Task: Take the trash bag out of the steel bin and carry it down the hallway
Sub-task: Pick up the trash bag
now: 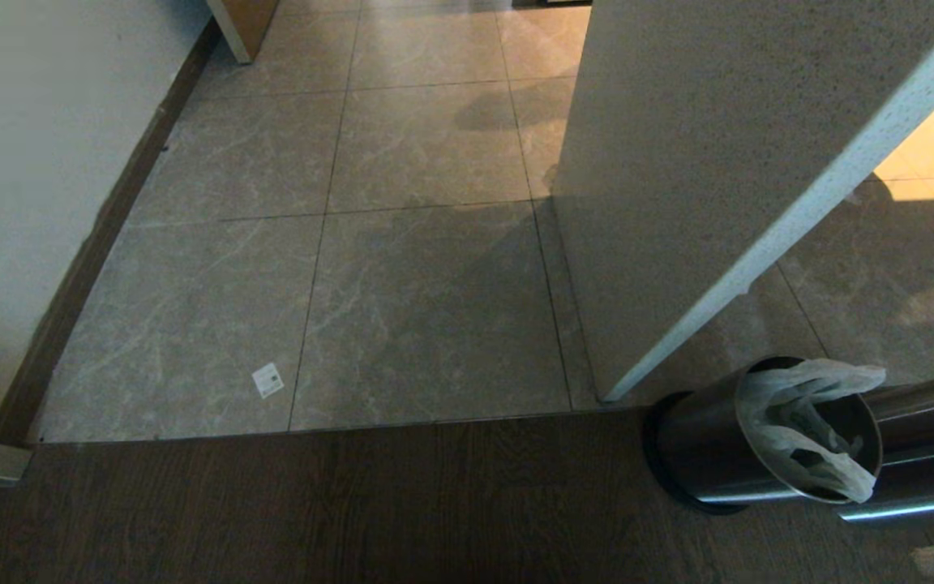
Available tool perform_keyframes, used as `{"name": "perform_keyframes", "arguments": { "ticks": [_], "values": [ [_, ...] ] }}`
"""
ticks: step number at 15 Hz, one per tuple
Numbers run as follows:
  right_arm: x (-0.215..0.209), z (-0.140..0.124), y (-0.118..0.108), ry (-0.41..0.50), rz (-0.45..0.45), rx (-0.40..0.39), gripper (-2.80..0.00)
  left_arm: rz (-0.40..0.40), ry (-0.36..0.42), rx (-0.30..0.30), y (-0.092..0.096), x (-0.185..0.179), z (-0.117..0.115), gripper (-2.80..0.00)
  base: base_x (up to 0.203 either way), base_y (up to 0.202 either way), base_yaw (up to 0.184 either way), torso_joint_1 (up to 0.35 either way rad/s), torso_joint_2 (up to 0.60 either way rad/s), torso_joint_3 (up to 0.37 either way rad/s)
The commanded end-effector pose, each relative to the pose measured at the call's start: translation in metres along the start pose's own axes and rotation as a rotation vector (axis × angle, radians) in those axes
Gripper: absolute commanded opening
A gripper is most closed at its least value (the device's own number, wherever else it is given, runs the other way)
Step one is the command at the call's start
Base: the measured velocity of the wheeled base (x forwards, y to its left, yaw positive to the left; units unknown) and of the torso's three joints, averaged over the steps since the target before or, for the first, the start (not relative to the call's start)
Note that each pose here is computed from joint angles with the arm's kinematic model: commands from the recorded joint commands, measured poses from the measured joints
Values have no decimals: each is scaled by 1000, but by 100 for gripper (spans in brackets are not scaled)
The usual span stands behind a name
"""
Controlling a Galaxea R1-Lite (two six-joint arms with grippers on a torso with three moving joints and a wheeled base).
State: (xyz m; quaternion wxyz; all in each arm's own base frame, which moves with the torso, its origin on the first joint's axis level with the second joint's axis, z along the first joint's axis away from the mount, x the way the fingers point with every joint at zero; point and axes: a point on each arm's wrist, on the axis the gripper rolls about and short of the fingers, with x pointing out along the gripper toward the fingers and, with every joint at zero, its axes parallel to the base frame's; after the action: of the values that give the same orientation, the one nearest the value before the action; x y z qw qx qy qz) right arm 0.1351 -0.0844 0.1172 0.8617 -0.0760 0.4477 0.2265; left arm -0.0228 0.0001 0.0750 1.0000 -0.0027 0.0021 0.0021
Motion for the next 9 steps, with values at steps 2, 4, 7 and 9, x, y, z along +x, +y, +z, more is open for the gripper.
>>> {"name": "perform_keyframes", "arguments": {
  "ticks": [2,4,7,9],
  "values": [
    [21,0,-18,16,43,-1,-280,0,0,-1,0,0,0,-280,0,0,0,0,0,0],
    [35,3,-33,6,31,-19,-280,0,0,-1,0,0,0,-280,0,0,0,0,0,0],
    [51,9,-53,-1,27,39,-280,0,0,-1,0,0,0,-280,0,0,0,0,0,0],
    [62,18,-65,-9,28,55,-280,0,0,-1,0,0,0,-280,0,0,0,0,0,0]
  ]
}}
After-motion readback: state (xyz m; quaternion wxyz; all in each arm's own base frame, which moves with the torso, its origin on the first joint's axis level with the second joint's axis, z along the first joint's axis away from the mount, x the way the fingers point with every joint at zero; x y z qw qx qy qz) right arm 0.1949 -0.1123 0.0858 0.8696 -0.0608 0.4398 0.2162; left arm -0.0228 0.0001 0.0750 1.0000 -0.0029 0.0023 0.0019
